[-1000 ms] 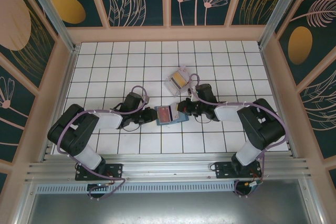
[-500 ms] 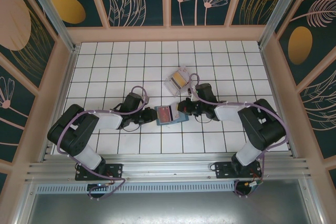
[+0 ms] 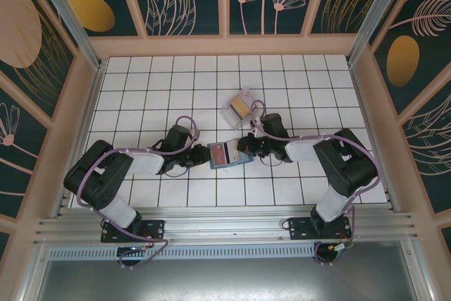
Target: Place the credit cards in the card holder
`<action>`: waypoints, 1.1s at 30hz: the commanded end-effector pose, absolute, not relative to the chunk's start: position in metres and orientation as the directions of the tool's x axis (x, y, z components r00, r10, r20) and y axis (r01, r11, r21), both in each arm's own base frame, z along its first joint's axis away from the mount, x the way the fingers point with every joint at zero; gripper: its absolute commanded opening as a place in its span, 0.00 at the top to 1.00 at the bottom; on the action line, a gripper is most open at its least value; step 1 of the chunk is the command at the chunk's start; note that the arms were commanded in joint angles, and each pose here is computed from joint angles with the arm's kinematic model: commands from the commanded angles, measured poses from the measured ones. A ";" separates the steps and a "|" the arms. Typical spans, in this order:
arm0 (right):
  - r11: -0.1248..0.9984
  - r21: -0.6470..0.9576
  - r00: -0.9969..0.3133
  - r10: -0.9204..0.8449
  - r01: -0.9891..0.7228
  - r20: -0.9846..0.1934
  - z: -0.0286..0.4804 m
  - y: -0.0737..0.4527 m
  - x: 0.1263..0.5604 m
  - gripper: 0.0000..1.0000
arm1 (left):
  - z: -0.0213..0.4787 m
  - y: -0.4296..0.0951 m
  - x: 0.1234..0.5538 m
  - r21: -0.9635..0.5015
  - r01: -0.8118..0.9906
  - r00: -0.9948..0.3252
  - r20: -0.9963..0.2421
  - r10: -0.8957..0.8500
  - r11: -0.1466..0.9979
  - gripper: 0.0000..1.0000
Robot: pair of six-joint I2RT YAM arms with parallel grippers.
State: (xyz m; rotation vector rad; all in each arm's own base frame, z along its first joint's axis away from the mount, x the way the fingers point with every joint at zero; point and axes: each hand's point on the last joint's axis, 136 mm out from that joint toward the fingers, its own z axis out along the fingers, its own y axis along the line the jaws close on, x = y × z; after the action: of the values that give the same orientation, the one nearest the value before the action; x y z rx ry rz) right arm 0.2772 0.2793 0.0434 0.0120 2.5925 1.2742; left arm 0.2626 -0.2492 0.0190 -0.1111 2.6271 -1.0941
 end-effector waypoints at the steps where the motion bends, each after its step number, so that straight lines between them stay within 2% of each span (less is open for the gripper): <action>1: 0.630 0.765 -0.972 0.067 -0.133 -0.225 0.037 0.288 0.269 1.00 | 0.001 -0.250 0.247 -0.693 0.009 -0.971 -0.179 -0.160 0.721 0.79; 16: 0.662 0.732 -0.946 0.108 -0.162 -0.307 0.051 0.277 0.291 1.00 | 0.002 -0.249 0.247 -0.692 0.012 -0.970 -0.184 -0.161 0.722 0.79; 33: 0.654 0.737 -0.954 0.078 -0.171 -0.291 0.036 0.302 0.283 1.00 | 0.005 -0.251 0.250 -0.689 0.017 -0.970 -0.188 -0.156 0.724 0.79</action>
State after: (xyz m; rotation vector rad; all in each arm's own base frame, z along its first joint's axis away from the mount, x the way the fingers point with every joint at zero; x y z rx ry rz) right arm 0.2797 0.2960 0.0406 -0.0616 2.5752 1.2206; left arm 0.2629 -0.2494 0.0193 -0.1143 2.6254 -1.0962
